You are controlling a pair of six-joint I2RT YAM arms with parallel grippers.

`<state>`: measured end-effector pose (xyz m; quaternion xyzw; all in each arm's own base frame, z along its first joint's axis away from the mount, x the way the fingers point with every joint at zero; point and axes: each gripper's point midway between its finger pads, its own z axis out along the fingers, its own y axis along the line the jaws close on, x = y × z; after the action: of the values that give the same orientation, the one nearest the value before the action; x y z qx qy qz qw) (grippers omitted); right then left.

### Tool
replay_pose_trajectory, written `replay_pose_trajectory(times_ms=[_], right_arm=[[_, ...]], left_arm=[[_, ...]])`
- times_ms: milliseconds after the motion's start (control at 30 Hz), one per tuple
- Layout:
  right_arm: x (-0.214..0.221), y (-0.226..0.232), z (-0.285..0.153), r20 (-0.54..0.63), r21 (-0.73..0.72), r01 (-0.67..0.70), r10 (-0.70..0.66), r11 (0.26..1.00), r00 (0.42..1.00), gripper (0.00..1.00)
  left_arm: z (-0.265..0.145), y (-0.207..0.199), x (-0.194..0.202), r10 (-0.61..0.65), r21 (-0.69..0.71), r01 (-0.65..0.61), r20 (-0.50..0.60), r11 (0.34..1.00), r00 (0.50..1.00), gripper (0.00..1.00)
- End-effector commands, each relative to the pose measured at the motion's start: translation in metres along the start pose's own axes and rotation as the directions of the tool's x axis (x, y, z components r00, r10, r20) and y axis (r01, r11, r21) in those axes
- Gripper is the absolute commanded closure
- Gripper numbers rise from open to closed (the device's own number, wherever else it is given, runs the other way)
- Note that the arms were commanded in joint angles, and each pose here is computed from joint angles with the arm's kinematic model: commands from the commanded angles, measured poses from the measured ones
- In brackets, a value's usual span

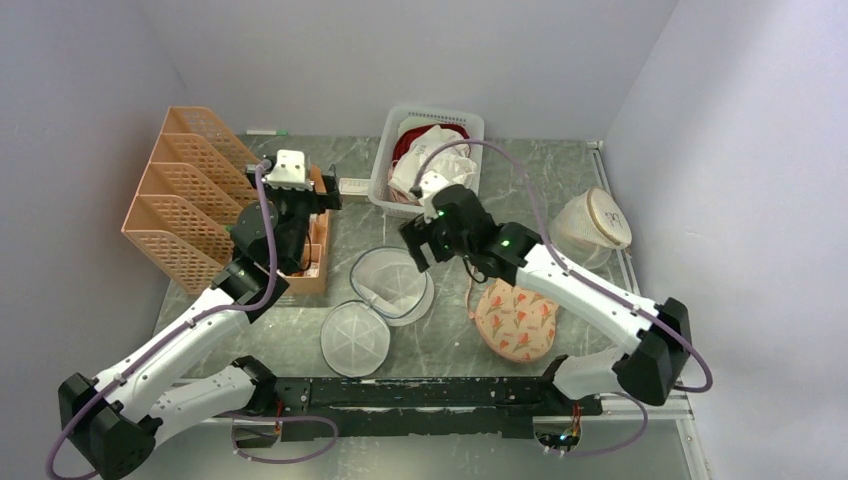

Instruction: Unzip the laundry bag and remove the bra

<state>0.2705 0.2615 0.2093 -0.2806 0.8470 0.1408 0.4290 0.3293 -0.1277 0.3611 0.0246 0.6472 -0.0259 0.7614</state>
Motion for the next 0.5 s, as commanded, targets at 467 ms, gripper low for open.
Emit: replay_pose_trajectory(times_ms=[467], right_arm=[[0.000, 0.055, 0.073, -0.130, -0.135, 0.390, -0.407, 0.911, 0.904, 0.26]], left_arm=[[-0.014, 0.050, -0.033, 0.046, -0.199, -0.016, 0.147, 0.980, 0.988, 0.01]])
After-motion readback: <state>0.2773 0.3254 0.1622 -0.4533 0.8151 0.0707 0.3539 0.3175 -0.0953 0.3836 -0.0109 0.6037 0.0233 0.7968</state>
